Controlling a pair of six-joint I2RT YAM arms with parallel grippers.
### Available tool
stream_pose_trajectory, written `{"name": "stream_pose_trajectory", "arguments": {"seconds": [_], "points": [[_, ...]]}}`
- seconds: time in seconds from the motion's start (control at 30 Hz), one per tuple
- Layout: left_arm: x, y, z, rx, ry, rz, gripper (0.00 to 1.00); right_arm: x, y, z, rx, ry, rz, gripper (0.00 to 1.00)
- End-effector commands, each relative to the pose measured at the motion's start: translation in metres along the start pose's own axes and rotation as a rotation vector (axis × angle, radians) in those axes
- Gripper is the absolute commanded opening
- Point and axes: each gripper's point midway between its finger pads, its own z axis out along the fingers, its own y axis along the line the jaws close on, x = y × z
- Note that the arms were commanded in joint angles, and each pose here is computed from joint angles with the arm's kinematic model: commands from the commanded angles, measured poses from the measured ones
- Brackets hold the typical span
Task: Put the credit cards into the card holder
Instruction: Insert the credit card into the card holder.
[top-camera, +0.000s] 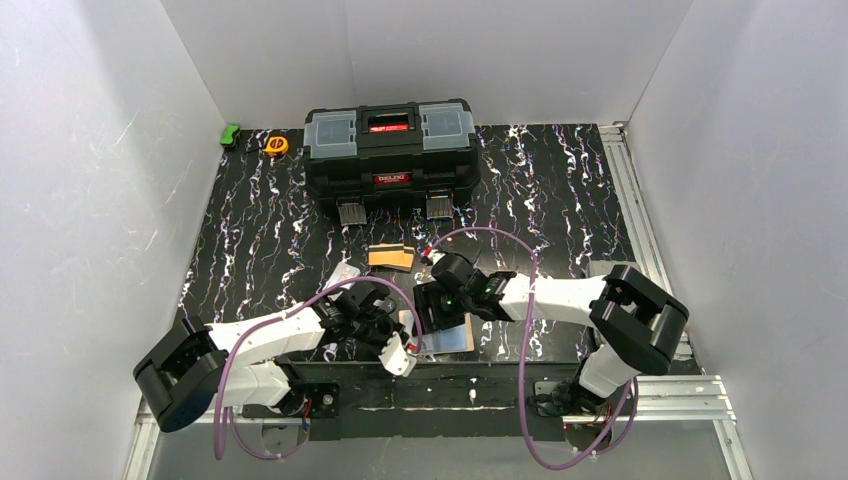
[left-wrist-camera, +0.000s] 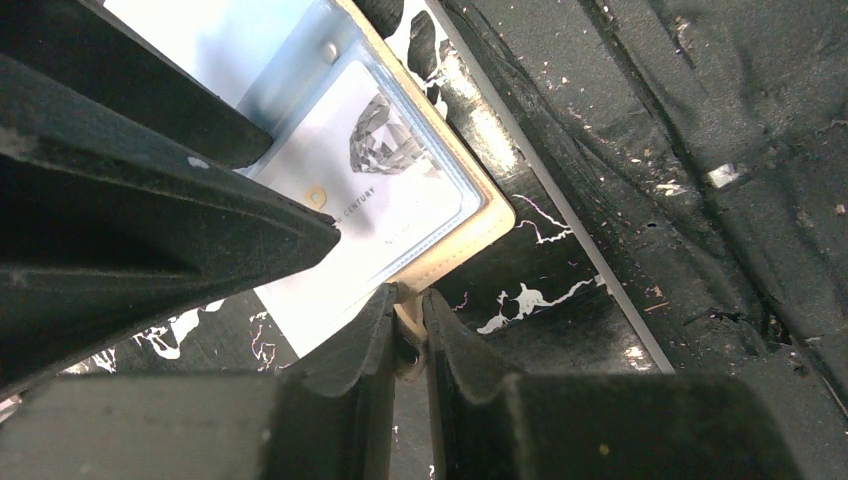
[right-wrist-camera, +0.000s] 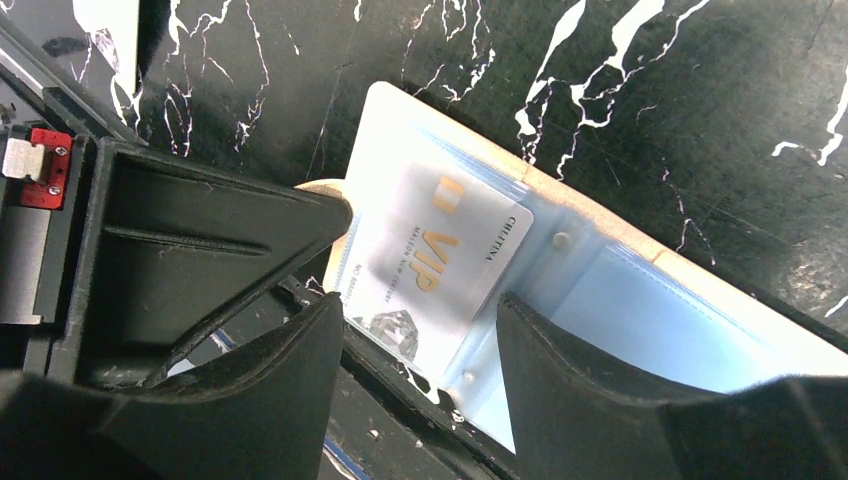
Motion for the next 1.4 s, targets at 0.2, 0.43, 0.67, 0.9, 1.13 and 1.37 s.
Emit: {"name": "stream_pose_trajectory", "arguments": {"seconds": [0.2,0.43,0.67,0.9,1.13,1.37], "points": [[0.001,-0.012,0.000,0.034,0.002,-0.017,0.08,-0.003,0.014,0.001,-0.058,-0.003,-0.009,0.64],[0.001,-0.012,0.001,0.036,-0.002,-0.019,0.08,-0.013,0.030,0.008,-0.051,0.002,-0.041,0.63],[0.001,-0.011,0.001,0.033,-0.003,-0.018,0.08,-0.017,0.032,0.006,-0.036,0.001,-0.054,0.63],[0.003,-0.014,-0.001,0.037,0.008,-0.013,0.07,-0.027,0.013,-0.026,0.021,-0.081,-0.040,0.64],[0.003,-0.012,-0.005,0.029,0.020,-0.022,0.07,-0.016,-0.021,-0.048,0.075,-0.126,0.008,0.64],[0.004,-0.010,-0.004,0.028,0.028,-0.029,0.07,-0.003,-0.034,-0.036,0.092,-0.094,0.030,0.63]]}}
